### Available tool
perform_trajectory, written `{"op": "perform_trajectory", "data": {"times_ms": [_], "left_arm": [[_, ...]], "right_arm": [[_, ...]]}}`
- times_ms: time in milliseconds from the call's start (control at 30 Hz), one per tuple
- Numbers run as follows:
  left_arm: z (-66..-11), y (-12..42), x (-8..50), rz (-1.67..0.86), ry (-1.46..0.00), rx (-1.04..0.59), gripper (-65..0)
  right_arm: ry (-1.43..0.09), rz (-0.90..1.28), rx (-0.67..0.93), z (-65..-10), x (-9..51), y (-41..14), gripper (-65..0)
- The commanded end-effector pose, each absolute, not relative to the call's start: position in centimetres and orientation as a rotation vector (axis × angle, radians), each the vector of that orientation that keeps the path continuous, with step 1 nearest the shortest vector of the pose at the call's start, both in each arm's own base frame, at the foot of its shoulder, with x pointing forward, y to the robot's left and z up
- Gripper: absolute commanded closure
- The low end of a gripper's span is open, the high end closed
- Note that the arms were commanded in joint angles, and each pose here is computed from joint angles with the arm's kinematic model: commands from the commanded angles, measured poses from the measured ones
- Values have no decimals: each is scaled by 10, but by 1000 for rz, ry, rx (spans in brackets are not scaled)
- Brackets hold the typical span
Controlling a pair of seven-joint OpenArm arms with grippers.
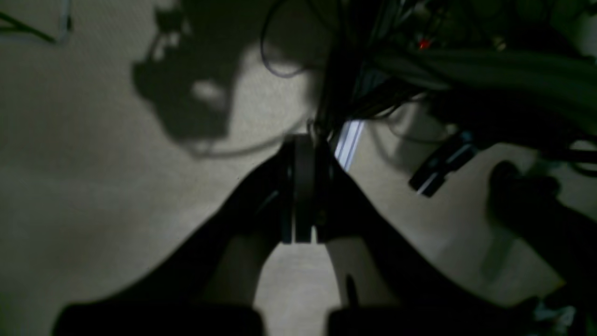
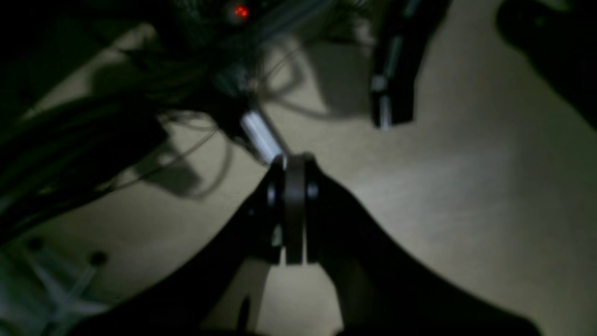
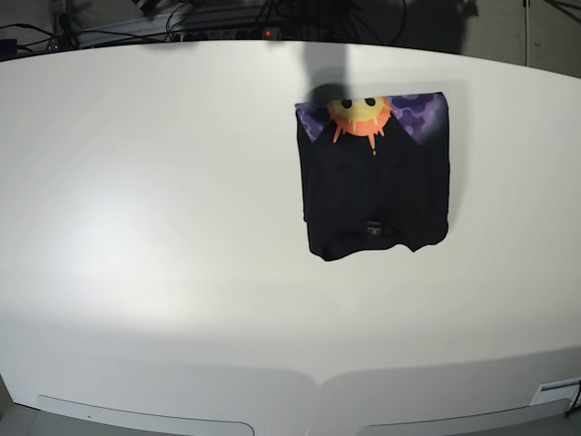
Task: Fold the T-shirt properly
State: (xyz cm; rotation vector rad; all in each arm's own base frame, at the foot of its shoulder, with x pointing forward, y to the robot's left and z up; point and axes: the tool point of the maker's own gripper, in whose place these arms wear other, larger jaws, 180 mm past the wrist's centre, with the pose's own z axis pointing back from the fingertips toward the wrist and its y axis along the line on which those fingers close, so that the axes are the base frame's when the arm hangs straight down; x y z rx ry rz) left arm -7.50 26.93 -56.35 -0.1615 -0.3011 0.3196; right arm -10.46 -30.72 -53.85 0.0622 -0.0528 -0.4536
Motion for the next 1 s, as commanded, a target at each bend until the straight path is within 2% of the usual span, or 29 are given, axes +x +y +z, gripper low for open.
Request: {"op": "perform_trajectory", "data": {"times_ms": [0, 167, 267, 400, 567, 700, 967], "left_arm": [[-567, 274, -79, 324, -296, -154, 0], [-603, 259, -71, 359, -213, -160, 0], [-618, 258, -58, 388, -185, -121, 0], [-629, 244, -31, 421, -185, -156, 0], [-641, 226, -11, 404, -157, -127, 0], [-646, 187, -1, 418, -156, -188, 0], [-650, 169, 0, 399, -158, -172, 0]], "right_arm": [[-44, -445, 41, -540, -107, -323, 0], [-55, -419, -15, -564, -92, -365, 0], [-52, -340, -6, -576, -70, -367, 0], [-12, -200, 63, -596, -39, -335, 0], [49, -77, -28, -626, -20, -293, 0], [88, -5, 13, -641, -23, -244, 0], [82, -3, 62, -647, -20, -210, 0]]}}
